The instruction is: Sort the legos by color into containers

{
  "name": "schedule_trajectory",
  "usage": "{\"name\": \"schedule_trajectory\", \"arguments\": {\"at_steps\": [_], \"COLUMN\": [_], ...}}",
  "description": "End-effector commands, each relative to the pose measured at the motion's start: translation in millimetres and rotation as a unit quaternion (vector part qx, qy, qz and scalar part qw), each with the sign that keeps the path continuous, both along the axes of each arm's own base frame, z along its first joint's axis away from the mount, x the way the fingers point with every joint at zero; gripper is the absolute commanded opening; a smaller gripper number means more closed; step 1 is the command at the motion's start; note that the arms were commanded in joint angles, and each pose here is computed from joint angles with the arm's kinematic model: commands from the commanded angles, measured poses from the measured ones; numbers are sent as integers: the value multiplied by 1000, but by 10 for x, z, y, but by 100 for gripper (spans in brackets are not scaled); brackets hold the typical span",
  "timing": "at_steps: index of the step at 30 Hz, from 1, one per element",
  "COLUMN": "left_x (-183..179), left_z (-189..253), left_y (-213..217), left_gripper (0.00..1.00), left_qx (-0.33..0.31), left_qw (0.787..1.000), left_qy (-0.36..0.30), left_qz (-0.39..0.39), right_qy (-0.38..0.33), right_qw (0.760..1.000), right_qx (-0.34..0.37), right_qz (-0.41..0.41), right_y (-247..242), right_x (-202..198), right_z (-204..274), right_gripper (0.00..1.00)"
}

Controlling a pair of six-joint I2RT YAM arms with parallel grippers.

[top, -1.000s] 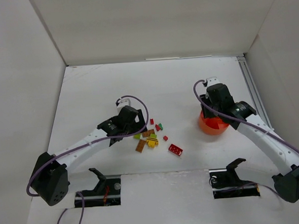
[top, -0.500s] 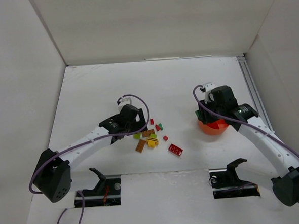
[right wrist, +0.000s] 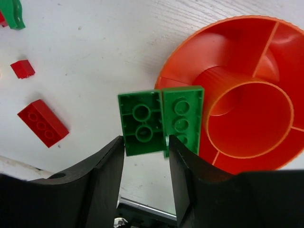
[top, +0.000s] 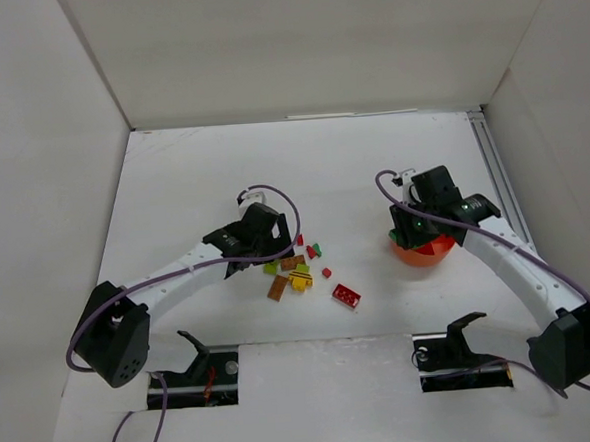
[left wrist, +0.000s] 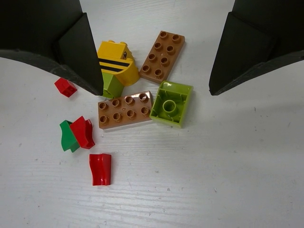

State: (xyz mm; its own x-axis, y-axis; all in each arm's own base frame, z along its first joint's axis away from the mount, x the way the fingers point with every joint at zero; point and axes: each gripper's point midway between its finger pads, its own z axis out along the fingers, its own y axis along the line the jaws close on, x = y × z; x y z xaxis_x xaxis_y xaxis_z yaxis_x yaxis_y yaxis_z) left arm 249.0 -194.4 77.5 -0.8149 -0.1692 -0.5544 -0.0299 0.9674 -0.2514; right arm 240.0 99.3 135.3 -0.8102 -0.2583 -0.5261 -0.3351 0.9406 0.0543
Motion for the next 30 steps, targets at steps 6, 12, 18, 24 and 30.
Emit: {"name": "schedule_trajectory", "arguments": {"at_steps": [6,12,18,24,30], "left_x": [113,113,113,119,74], "left_z": [187,187,187,227,271], "left_y": [-95,-95,-95,-121,-108], "left_gripper": [90,90,90,90,100], "left_qx": [-16,-16,-16,-25,-34], "left_qw": [999,999,999,999,999], "left_qy": [-25,-25,-25,-30,-30], "left_qz": [-11,-11,-11,-14,-13], "right_qy": [-2,-5,-54,-51,21], "right_qw": [1000,1000,997,990,993], "right_qx": [-5,-16,32,40,-14], "right_qz": [-11,-23,38,122,112], "right_y": [-97,-158,74,623,821], "right_x": [-39,6,21,-136,-124], "right_z": [196,206,448,368,-272], "right_gripper": [49,43,45,59,66]}}
